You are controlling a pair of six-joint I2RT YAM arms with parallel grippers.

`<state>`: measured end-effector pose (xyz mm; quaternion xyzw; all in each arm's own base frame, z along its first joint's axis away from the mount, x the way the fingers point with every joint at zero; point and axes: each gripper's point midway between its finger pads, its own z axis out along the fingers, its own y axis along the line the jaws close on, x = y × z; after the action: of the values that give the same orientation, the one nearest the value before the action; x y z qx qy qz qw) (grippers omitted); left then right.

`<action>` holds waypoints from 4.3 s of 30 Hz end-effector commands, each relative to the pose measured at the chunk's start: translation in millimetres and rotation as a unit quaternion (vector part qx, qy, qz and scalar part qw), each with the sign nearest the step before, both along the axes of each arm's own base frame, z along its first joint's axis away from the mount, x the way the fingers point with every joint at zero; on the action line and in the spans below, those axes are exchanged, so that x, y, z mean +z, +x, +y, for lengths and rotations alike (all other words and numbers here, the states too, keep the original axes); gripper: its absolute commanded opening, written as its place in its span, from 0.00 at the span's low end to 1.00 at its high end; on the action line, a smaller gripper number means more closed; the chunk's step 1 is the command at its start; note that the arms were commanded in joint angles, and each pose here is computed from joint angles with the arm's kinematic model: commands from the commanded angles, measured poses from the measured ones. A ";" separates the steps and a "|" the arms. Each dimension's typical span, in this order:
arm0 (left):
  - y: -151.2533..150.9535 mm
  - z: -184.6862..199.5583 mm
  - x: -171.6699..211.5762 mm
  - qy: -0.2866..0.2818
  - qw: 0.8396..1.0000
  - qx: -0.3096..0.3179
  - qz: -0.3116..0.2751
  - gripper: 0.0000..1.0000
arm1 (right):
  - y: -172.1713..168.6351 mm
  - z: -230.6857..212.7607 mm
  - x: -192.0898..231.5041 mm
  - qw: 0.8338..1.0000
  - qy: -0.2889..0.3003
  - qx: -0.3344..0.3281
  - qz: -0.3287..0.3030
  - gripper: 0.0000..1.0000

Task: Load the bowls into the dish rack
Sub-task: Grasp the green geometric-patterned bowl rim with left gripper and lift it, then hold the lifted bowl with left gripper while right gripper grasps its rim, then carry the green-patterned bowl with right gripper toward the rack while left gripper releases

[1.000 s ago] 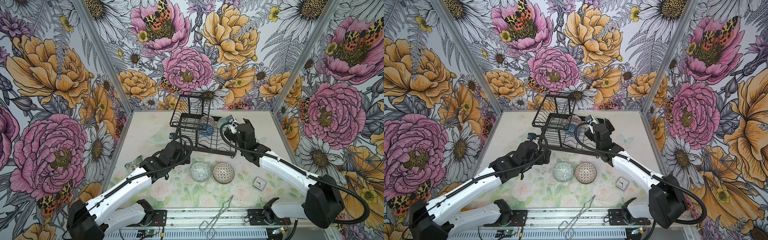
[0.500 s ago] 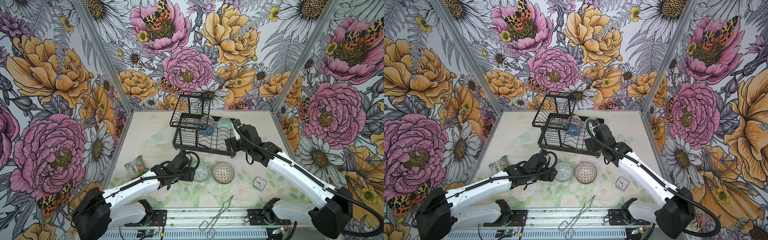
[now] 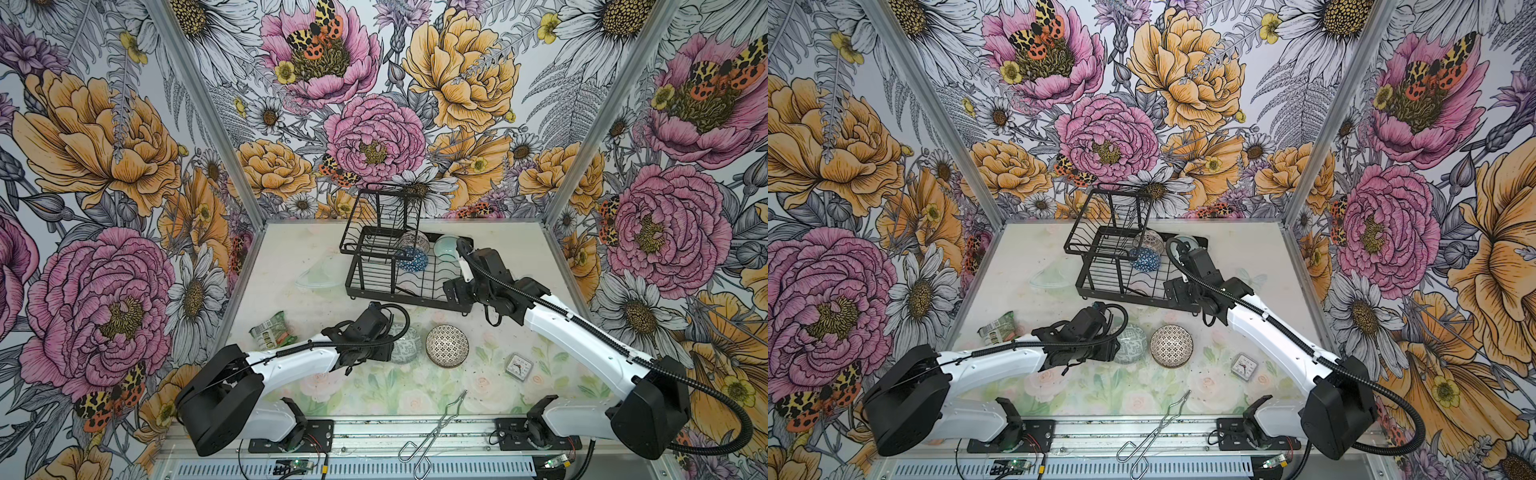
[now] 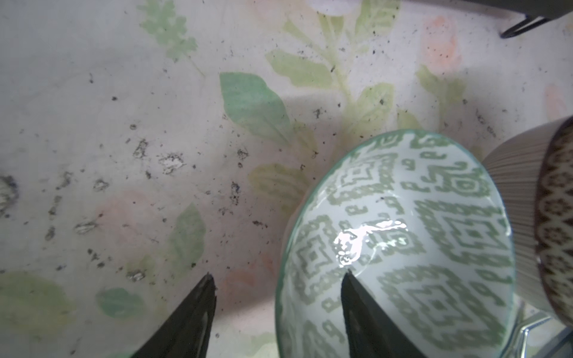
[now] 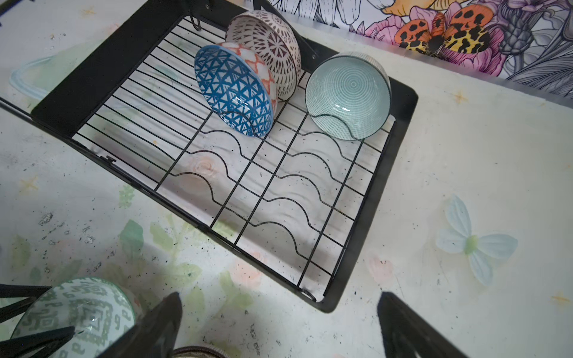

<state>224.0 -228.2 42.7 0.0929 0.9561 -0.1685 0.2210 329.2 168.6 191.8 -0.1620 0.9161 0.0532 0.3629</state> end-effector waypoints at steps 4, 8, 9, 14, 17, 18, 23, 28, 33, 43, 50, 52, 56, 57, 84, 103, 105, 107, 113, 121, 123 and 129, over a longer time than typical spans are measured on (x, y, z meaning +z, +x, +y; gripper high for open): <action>17.8 -22.3 14.9 -0.029 1.000 0.002 -0.007 0.41 | 5.7 1.4 18.7 1.000 0.017 -0.003 -0.020 0.99; 24.3 -22.4 20.0 -0.021 1.000 0.012 -0.010 0.26 | 3.3 4.5 20.9 0.999 0.027 0.007 -0.020 1.00; 25.3 -22.2 21.2 -0.019 1.000 0.013 -0.010 0.22 | 2.8 5.7 20.5 0.999 0.030 0.010 -0.018 1.00; 27.5 -16.7 22.3 -0.004 1.000 0.024 -0.011 0.00 | -0.6 12.0 24.8 0.998 0.047 0.029 -0.014 1.00; 28.0 -6.7 23.9 0.007 0.999 0.035 -0.016 0.00 | -2.1 13.8 23.7 0.998 0.051 0.035 -0.011 1.00; 27.2 -2.6 25.9 0.010 0.999 0.038 -0.018 0.00 | -2.7 14.0 23.2 0.998 0.052 0.035 -0.009 0.99; 30.5 17.0 68.1 0.004 0.995 0.058 -0.078 0.00 | -6.4 15.4 26.3 0.997 0.064 0.038 -0.010 1.00; 39.5 28.7 139.2 -0.034 0.980 0.067 -0.185 0.00 | -22.8 28.3 50.8 0.989 0.127 0.071 -0.021 1.00; 48.8 27.4 186.2 -0.056 0.965 0.062 -0.250 0.00 | -45.7 32.0 83.5 0.977 0.186 0.093 -0.044 1.00; 64.7 -11.6 219.9 -0.105 0.946 0.055 -0.303 0.00 | -59.7 38.6 115.4 0.966 0.229 0.084 -0.085 0.99; 64.7 -22.8 230.8 -0.112 0.941 0.051 -0.316 0.00 | -54.6 58.1 96.6 0.972 0.207 0.074 -0.083 0.99; 63.5 -25.8 233.4 -0.121 0.940 0.047 -0.316 0.00 | -50.3 61.9 86.1 0.975 0.201 0.062 -0.077 0.99; 61.2 -32.5 233.4 -0.128 0.939 0.043 -0.317 0.00 | -40.7 67.0 70.1 0.978 0.193 0.036 -0.066 0.96; 61.3 -34.3 232.0 -0.129 0.938 0.043 -0.318 0.00 | -38.8 68.6 67.8 0.979 0.193 0.032 -0.064 0.95; 73.7 -69.0 232.5 -0.147 0.934 0.017 -0.326 0.00 | -33.5 75.3 21.6 0.982 0.187 0.002 -0.019 0.29; 59.6 -49.9 209.5 -0.098 0.950 -0.013 -0.295 0.80 | -18.0 58.8 34.6 0.985 0.166 -0.008 -0.052 0.00; 56.2 -45.7 206.3 -0.091 0.954 -0.021 -0.285 0.89 | -14.3 54.9 37.0 0.986 0.158 -0.007 -0.060 0.00; 52.7 -37.7 203.1 -0.076 0.957 -0.021 -0.280 0.99 | -9.9 48.9 40.6 0.986 0.148 -0.006 -0.071 0.00; 44.1 -14.6 194.9 -0.043 0.962 -0.023 -0.268 0.99 | 8.6 24.2 47.6 0.990 0.044 0.015 -0.130 0.00; 40.4 2.7 183.9 -0.025 0.965 -0.021 -0.260 0.99 | 47.0 -16.9 57.1 0.958 -0.160 0.027 -0.238 0.00; 40.9 4.6 181.3 -0.026 0.966 -0.021 -0.256 0.99 | 55.2 -24.6 63.9 0.945 -0.183 0.020 -0.270 0.00; 42.2 5.2 177.5 -0.023 0.967 -0.026 -0.252 0.99 | 76.5 -33.8 73.3 0.902 -0.255 0.012 -0.349 0.00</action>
<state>269.0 -222.8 224.7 0.1365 0.8623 -0.1663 0.4585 386.5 135.4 221.4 -0.2762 0.7755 -0.1807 0.5381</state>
